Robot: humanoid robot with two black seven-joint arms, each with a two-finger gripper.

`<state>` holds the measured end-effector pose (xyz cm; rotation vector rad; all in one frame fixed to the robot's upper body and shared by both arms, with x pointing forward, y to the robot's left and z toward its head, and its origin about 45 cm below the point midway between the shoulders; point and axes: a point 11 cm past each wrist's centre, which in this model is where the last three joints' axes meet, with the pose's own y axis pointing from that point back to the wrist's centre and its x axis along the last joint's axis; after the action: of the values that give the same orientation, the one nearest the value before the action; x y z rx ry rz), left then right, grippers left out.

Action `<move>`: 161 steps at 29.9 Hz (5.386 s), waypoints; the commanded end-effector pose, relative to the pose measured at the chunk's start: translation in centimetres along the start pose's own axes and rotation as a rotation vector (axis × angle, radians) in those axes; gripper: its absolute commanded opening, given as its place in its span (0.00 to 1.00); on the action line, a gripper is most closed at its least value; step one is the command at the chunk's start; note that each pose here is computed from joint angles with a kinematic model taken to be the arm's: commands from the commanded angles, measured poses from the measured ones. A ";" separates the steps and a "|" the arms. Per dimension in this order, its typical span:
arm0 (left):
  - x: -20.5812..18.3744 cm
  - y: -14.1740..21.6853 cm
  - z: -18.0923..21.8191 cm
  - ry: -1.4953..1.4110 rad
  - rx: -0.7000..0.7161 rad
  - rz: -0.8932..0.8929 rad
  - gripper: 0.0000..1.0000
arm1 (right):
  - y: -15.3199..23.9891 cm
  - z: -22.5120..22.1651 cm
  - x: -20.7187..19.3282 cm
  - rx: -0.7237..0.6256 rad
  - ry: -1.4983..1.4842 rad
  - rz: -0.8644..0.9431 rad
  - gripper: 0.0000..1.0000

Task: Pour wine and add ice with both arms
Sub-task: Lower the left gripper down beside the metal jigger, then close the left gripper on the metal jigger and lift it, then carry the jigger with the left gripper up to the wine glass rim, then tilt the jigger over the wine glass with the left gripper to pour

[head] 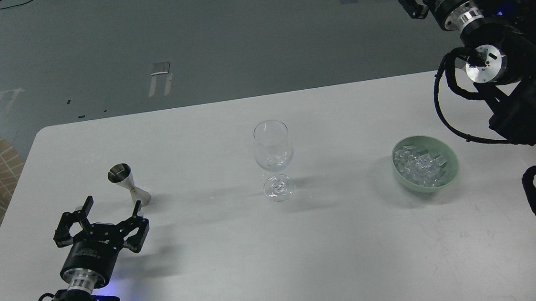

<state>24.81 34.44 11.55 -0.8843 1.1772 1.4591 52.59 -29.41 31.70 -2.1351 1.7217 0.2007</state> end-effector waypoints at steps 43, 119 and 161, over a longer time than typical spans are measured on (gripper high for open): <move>1.0 -7.1 -1.4 0.020 0.005 0.058 0.40 | 0.1 0.0 0.1 -0.009 0.025 0.011 1.00; -16.8 -7.9 -10.8 -0.361 0.522 -0.313 0.01 | 0.4 0.4 0.6 -0.032 0.031 0.032 1.00; -17.5 -8.5 -13.2 -0.607 0.496 -0.329 0.01 | 0.2 0.3 0.3 -0.026 0.028 0.029 1.00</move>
<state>36.10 17.13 22.93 -0.2503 0.8409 0.9844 52.50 -29.58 31.25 -2.1422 1.7753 0.2043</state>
